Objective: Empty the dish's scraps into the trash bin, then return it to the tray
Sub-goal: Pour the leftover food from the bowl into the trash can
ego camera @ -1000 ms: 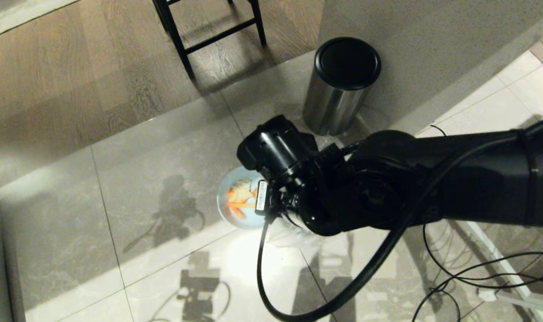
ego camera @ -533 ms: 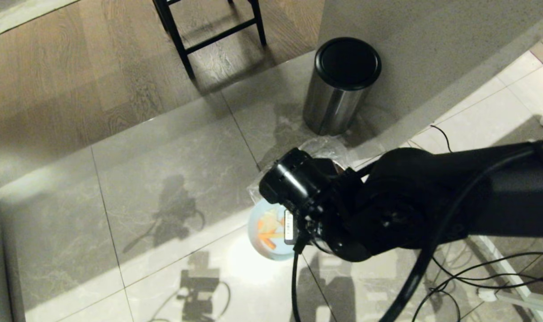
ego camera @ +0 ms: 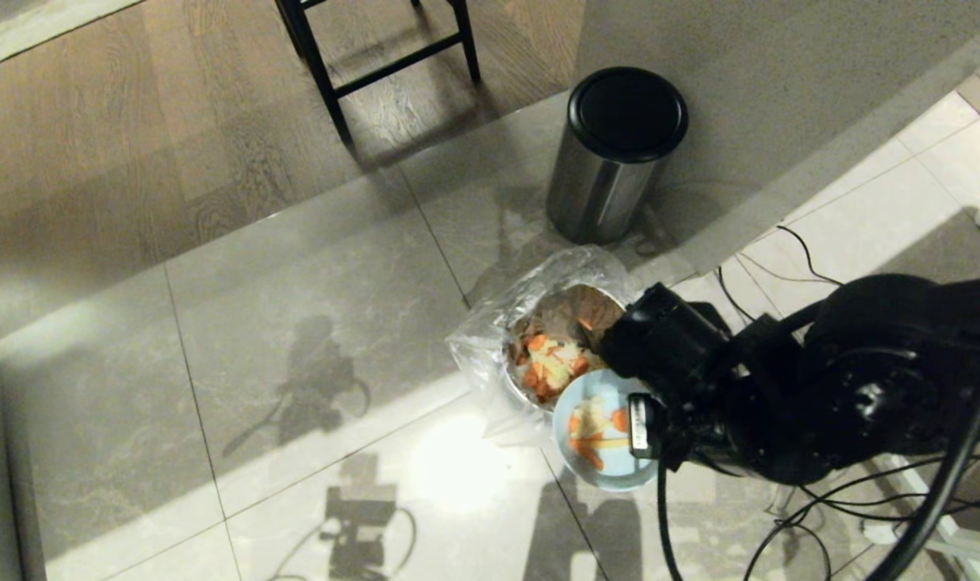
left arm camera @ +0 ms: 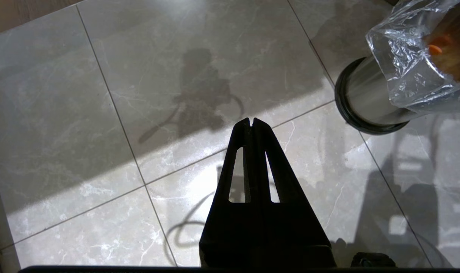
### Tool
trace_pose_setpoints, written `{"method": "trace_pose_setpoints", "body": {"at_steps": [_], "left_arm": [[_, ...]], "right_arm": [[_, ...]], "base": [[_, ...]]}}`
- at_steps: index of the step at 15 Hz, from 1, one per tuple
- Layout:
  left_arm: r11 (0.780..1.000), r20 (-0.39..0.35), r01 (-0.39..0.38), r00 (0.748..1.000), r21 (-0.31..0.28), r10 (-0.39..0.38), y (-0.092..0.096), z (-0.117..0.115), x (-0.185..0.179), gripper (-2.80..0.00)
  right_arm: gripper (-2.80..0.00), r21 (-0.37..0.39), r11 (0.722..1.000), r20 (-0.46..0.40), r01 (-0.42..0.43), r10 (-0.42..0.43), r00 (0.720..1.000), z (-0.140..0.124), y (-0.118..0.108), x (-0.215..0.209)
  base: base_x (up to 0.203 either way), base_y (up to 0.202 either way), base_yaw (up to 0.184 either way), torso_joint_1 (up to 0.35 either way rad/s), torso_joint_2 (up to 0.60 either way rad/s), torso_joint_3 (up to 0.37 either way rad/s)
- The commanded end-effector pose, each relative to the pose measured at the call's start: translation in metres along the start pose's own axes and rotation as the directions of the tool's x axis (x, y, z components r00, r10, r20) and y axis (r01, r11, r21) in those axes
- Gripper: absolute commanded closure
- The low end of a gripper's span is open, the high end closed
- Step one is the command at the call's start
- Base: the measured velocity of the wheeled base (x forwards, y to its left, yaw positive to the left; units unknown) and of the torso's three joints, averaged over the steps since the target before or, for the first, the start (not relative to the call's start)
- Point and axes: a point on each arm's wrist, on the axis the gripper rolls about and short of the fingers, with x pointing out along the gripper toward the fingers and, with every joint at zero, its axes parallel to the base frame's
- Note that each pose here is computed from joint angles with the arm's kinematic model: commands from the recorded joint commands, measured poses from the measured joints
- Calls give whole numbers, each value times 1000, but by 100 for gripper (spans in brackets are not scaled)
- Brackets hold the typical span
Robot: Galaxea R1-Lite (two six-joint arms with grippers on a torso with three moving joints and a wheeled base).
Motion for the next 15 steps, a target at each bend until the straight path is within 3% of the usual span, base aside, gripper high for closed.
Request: {"method": "trace_pose_setpoints", "body": {"at_steps": [1, 4, 7, 15], "left_arm": [[1000, -1, -1, 1000, -2, 1, 0, 0, 0, 0], [1000, -1, -1, 1000, -2, 1, 0, 0, 0, 0], [1000, -1, -1, 1000, -1, 1, 0, 0, 0, 0], [1000, -1, -1, 1000, -1, 1, 0, 0, 0, 0]], "right_arm": [[0, 47, 998, 3, 46, -46, 999, 11, -20, 1], [0, 94, 989, -4, 110, -110, 994, 25, -39, 14], [0, 78, 987, 19, 137, -139, 990, 39, -50, 26], [0, -82, 988, 119, 132, -122, 985, 79, -45, 28]], "base": [[0, 0, 0, 0, 0, 0], [0, 0, 0, 0, 0, 0], [0, 0, 0, 0, 0, 0], [0, 0, 0, 0, 0, 0]]}}
